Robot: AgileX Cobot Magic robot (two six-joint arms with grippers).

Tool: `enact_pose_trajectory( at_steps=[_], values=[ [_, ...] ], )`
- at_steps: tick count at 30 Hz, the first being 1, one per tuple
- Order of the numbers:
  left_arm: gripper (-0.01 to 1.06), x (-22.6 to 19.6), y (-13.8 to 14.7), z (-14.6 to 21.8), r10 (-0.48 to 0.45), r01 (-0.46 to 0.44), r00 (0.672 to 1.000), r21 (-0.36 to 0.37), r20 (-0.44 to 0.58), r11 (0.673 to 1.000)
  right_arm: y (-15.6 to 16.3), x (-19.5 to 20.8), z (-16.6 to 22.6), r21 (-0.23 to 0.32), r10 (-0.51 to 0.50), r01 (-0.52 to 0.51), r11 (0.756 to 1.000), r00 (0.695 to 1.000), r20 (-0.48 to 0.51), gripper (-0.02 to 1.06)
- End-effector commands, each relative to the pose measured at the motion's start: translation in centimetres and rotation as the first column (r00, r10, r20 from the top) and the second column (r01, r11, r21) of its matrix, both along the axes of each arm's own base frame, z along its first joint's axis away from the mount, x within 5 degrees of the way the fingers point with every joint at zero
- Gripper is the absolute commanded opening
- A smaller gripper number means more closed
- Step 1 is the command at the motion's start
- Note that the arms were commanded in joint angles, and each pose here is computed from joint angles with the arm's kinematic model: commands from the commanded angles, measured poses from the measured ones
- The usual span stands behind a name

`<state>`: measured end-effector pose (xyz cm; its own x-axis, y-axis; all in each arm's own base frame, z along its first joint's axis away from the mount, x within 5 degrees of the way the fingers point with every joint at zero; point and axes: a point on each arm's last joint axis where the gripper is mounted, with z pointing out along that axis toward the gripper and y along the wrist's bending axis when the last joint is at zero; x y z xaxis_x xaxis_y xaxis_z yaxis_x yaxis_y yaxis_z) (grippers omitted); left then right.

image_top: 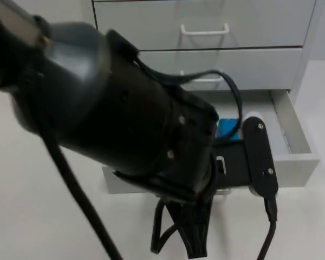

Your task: Open the drawer with the left hand, place the block into the drawer with the right hand, then close the drawer with the left hand.

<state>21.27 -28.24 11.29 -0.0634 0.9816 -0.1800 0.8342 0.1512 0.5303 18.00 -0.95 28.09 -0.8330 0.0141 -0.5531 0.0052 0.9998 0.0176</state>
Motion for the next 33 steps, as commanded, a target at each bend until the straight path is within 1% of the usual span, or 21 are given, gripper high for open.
enact_pose_trajectory(
  at_steps=[1, 6, 9, 13, 17, 20, 23, 25, 27, 29, 31, 32, 33],
  values=[
    [0.0, 0.2, -0.6, -0.2, -0.01, 0.01, 1.0, -0.008, 0.02, 1.0, -0.1, 0.0, 0.1, -0.012, 0.006, -0.006, 1.0, 1.0, 0.016, 0.8],
    [0.0, 0.7, -1.2, -0.7, -0.021, 0.021, 0.999, 0.001, 0.046, 1.0, -0.1, 0.0, 0.1, -0.012, 0.006, -0.005, 1.0, 1.0, 0.018, 0.8],
    [0.0, 1.1, -1.7, -1.6, -0.045, 0.044, 0.998, 0.024, 0.053, 0.999, -0.1, 0.0, 0.1, -0.012, 0.006, -0.005, 1.0, 1.0, 0.018, 0.8],
    [0.0, 1.5, -2.1, -2.3, -0.053, 0.051, 0.997, 0.043, 0.06, 0.998, -0.1, 0.0, 0.1, -0.012, 0.006, -0.005, 1.0, 1.0, 0.018, 0.8],
    [0.0, 2.1, -2.4, -2.6, -0.049, 0.044, 0.994, 0.047, 0.094, 0.998, -0.1, 0.0, 0.1, -0.014, 0.006, -0.006, 1.0, 1.0, 0.02, 0.8],
    [0.0, 2.4, -2.7, -3.2, -0.081, 0.074, 0.987, 0.049, 0.142, 0.996, -0.1, 0.0, 0.1, -0.016, 0.006, -0.006, 1.0, 1.0, 0.02, 0.8],
    [0.0, 2.6, -2.8, -3.6, -0.095, 0.086, 0.982, 0.058, 0.164, 0.995, -0.1, 0.0, 0.1, -0.018, 0.007, -0.006, 1.0, 1.0, 0.019, 0.8],
    [0.0, 2.9, -2.7, -3.5, -0.076, 0.066, 0.973, 0.056, 0.217, 0.996, -0.2, 0.0, 0.2, -0.025, 0.008, -0.007, 1.0, 1.0, 0.023, 0.8],
    [0.0, 3.5, -2.7, -3.3, -0.078, 0.068, 0.96, 0.047, 0.268, 0.997, -0.2, 0.0, 0.2, -0.025, 0.007, -0.007, 1.0, 1.0, 0.027, 0.8],
    [0.0, 3.7, -2.7, -3.3, -0.081, 0.073, 0.958, 0.037, 0.275, 0.997, -0.2, 0.1, 0.2, -0.025, 0.007, -0.007, 1.0, 1.0, 0.029, 0.8],
    [0.0, 4.6, -2.2, -3.1, -0.061, 0.058, 0.954, 0.019, 0.292, 0.998, -0.2, 0.1, 0.2, -0.026, 0.007, -0.006, 1.0, 0.999, 0.031, 0.8],
    [0.0, 5.1, -1.7, -3.1, -0.029, 0.029, 0.956, 0.004, 0.291, 1.0, -0.2, 0.1, 0.2, -0.026, 0.007, -0.006, 1.0, 0.999, 0.033, 0.8],
    [0.0, 5.1, -1.7, -3.1, -0.029, 0.029, 0.956, 0.004, 0.291, 1.0, -0.2, 0.1, 0.2, -0.026, 0.007, -0.006, 1.0, 0.999, 0.033, 0.8]
  ],
)
